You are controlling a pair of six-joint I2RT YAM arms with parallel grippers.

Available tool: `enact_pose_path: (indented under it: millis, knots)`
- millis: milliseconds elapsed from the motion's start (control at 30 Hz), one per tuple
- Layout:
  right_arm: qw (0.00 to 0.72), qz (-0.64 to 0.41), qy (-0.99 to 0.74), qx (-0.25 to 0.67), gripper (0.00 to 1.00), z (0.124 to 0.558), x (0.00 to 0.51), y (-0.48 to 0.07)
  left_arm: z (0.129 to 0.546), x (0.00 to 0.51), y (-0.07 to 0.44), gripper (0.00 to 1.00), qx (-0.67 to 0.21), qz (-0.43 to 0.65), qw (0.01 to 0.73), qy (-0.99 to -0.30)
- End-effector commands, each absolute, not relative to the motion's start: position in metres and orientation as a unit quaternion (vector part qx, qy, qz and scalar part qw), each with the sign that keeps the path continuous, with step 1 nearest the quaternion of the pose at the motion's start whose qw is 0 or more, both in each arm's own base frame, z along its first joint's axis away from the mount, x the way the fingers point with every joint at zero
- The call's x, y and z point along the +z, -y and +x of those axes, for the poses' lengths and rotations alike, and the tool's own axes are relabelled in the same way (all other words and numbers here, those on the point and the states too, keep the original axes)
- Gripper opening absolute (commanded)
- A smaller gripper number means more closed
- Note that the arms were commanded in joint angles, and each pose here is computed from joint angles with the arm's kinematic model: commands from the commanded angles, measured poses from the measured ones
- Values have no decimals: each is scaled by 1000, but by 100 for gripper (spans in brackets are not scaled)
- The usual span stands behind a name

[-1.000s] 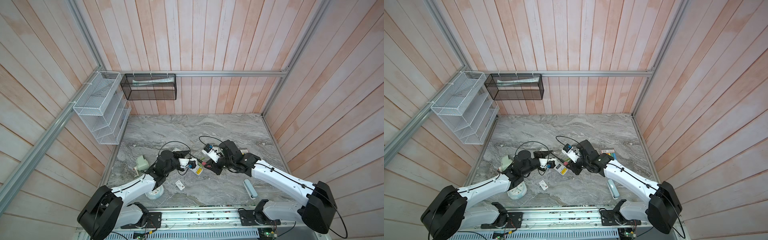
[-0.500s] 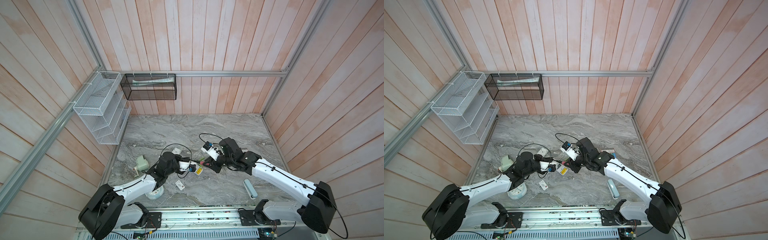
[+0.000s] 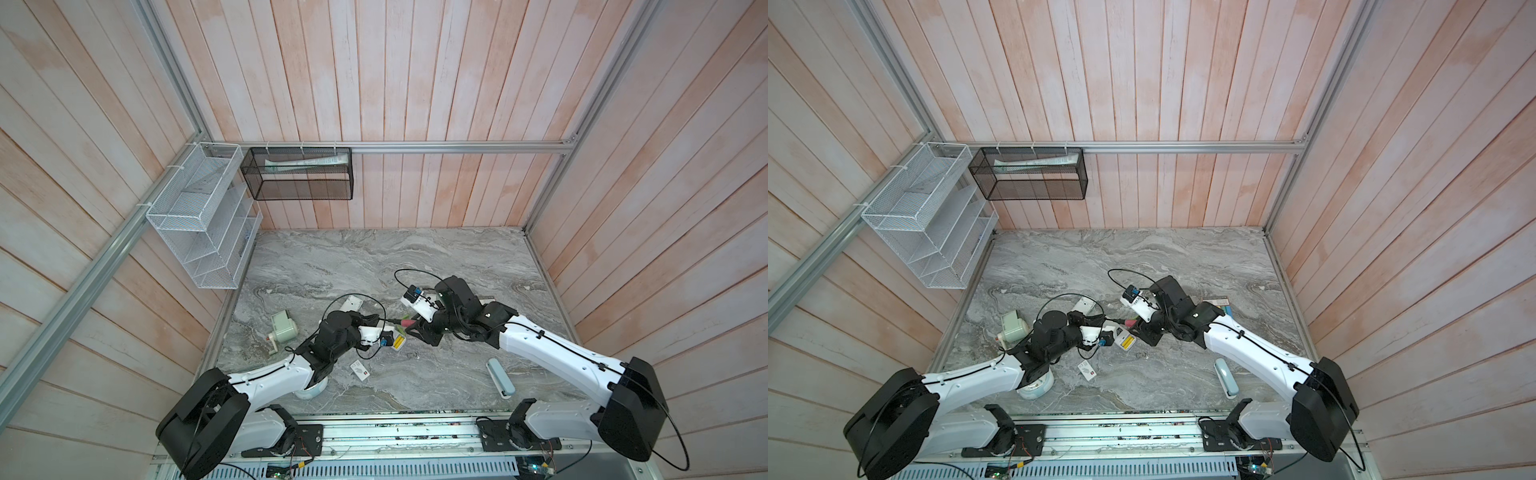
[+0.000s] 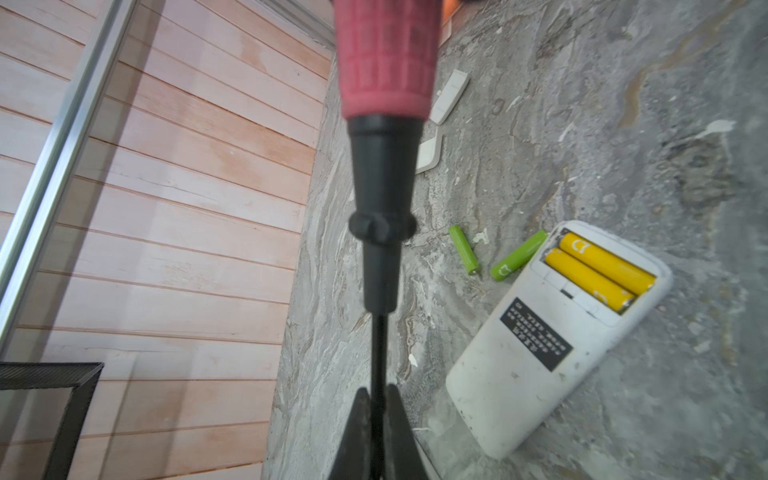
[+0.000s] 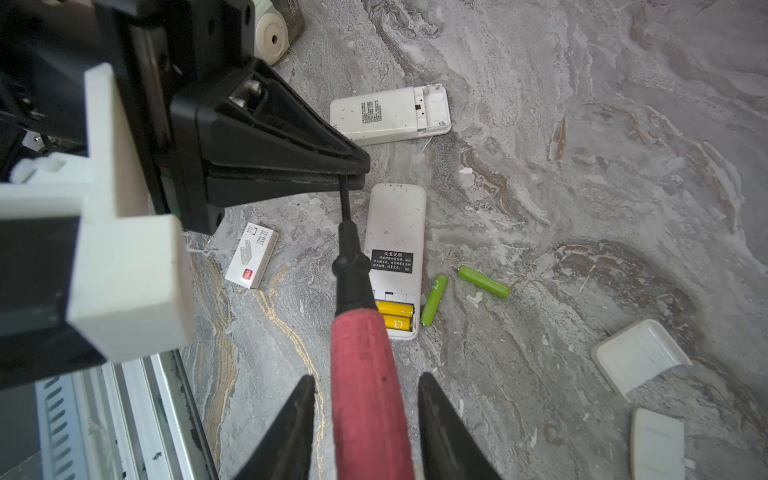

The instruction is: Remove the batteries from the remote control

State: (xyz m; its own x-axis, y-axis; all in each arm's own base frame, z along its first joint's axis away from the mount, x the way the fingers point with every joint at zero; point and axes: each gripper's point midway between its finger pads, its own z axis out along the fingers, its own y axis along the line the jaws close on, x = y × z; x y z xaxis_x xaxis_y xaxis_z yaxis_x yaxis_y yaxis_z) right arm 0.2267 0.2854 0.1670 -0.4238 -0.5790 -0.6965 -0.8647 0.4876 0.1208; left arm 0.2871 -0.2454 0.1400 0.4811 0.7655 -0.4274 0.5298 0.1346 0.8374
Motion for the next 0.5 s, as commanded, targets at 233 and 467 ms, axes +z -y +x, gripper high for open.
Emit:
enact_pose_path:
  millis: [233,467]
  knots:
    - [339,-495,-774,204,44,226,201,-277,281,151,244,0,134,618,591,-501]
    - [306,-531,-766,193,48,216,187,-272,272,150,247,0,131,619,599,-491]
